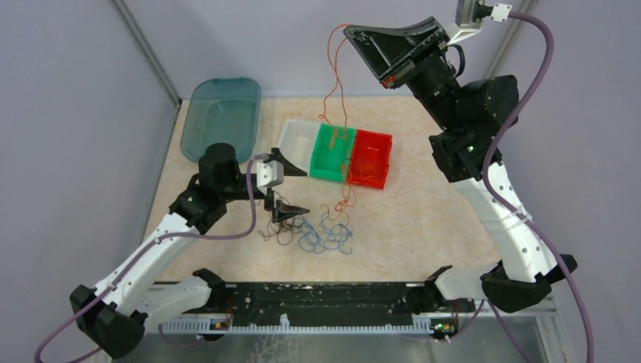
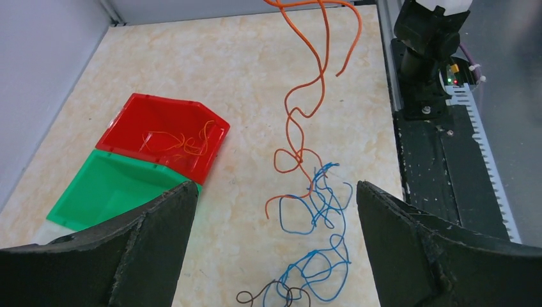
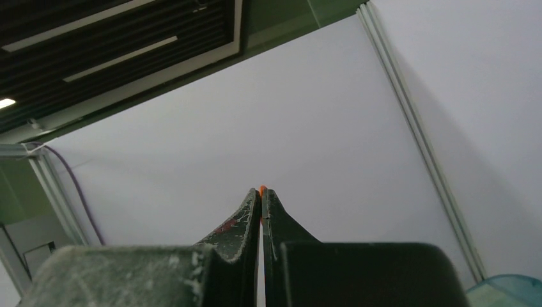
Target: Untangle the cables
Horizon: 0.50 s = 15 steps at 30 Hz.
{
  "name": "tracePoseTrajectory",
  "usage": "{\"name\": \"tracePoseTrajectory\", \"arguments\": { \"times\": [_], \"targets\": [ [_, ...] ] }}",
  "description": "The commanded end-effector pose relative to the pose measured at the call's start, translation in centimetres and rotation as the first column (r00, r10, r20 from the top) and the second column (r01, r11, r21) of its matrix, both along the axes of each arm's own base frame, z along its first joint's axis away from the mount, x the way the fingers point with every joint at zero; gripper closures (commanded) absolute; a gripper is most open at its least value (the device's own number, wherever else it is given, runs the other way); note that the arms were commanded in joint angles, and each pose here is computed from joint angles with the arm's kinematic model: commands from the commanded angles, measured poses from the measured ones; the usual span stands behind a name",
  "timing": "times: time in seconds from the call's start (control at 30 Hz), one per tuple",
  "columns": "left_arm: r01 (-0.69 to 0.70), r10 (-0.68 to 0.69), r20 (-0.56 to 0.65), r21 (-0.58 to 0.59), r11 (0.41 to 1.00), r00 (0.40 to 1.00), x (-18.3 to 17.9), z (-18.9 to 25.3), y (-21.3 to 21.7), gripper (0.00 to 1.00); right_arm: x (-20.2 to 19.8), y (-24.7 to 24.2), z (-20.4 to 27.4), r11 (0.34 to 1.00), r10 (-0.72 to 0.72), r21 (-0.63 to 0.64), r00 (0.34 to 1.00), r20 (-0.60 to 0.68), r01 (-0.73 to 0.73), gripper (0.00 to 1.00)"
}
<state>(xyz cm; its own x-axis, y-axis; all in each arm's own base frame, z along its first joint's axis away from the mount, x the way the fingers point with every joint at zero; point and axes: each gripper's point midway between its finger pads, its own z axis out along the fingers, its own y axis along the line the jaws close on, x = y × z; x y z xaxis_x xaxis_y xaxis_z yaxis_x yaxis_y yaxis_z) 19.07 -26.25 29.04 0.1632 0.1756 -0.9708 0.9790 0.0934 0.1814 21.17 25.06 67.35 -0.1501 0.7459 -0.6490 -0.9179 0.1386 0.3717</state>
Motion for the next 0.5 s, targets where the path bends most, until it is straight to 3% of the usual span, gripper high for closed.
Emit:
{"name": "tracePoseTrajectory", "arguments": {
  "times": [0.0,0.13,0.3,0.4,0.47],
  "targets": [
    [-0.046,0.048,0.032,-0.043,0.998,0.998,1.2,0.9,-1.6,0.01,-1.9,-0.5,1.7,0.995,0.077,0.058,0.996,0.048,-0.08,1.0],
    [-0.097,0.094,-0.026,-0.134,0.986,0.995,2.6,3.5,-2.5,0.06,-2.2,-0.4,1.5,0.994,0.089,0.054,0.995,0.054,-0.092,1.0],
    [-0.024,-0.016,-0.2,-0.196,0.98,0.98,1.4,5.7,-4.1,0.14,-2.1,0.0,1.1,0.993,0.106,0.048,0.993,0.048,-0.108,1.0],
    [0.003,-0.045,-0.193,-0.213,0.977,0.98,0.8,6.4,-4.2,0.16,-2.1,0.1,0.9,0.993,0.113,0.039,0.992,0.046,-0.115,1.0],
    [-0.018,-0.019,-0.176,-0.21,0.977,0.984,1.3,6.5,-4.2,0.22,-2.0,0.2,0.7,0.992,0.118,0.038,0.992,0.043,-0.119,1.0]
  ]
}}
